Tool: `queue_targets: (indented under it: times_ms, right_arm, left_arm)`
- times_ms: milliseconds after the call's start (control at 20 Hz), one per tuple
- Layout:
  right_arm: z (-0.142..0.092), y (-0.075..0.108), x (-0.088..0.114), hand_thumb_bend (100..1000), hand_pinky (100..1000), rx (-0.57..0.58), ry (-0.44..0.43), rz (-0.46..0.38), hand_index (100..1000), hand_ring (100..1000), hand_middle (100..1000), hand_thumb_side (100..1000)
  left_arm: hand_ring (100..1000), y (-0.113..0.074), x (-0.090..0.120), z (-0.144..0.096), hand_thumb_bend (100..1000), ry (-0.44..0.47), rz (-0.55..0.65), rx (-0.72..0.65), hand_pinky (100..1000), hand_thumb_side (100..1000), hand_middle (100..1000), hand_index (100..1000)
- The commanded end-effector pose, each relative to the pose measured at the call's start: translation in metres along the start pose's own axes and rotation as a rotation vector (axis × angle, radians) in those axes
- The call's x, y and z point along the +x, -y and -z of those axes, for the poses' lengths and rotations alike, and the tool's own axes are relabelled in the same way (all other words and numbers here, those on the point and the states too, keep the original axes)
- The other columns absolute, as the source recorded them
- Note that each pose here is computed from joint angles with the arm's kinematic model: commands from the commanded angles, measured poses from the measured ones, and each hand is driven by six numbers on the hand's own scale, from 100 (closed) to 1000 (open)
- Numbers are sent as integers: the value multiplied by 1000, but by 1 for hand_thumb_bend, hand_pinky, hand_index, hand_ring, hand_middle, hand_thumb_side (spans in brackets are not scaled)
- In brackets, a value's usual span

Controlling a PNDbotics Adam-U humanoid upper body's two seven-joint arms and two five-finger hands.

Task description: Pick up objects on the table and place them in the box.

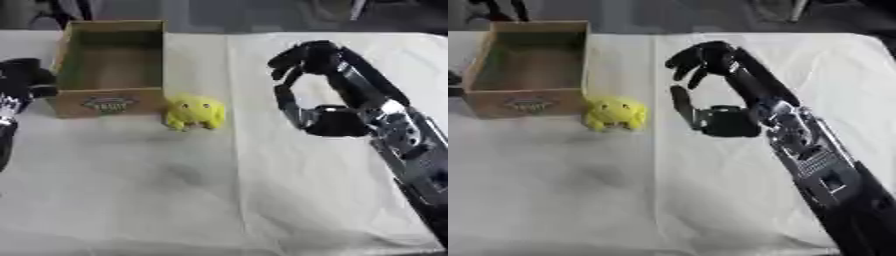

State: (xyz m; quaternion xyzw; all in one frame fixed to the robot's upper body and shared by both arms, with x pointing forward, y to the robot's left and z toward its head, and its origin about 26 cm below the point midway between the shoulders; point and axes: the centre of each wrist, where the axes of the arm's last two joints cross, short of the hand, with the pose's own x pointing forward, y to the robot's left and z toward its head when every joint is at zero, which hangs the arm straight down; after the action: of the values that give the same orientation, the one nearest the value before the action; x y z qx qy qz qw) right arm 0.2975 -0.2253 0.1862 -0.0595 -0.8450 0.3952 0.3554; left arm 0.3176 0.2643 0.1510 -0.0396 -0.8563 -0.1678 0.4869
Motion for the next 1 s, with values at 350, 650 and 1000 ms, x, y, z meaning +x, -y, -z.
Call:
queue_targets:
  times_ms: [350,650,1000]
  right_arm:
    - [2,6,4,100,555,7,20,-18,745,681,563,202]
    - [3,7,5,100,556,9,24,-20,745,683,564,201]
    - [14,12,8,100,574,73,60,-52,766,739,610,198]
  left_arm:
    - [748,-8,10,2,356,34,25,44,752,572,651,774]
    - [740,-11,10,2,360,40,24,128,740,538,645,767]
    - [737,-9,13,3,367,59,10,183,738,527,643,764]
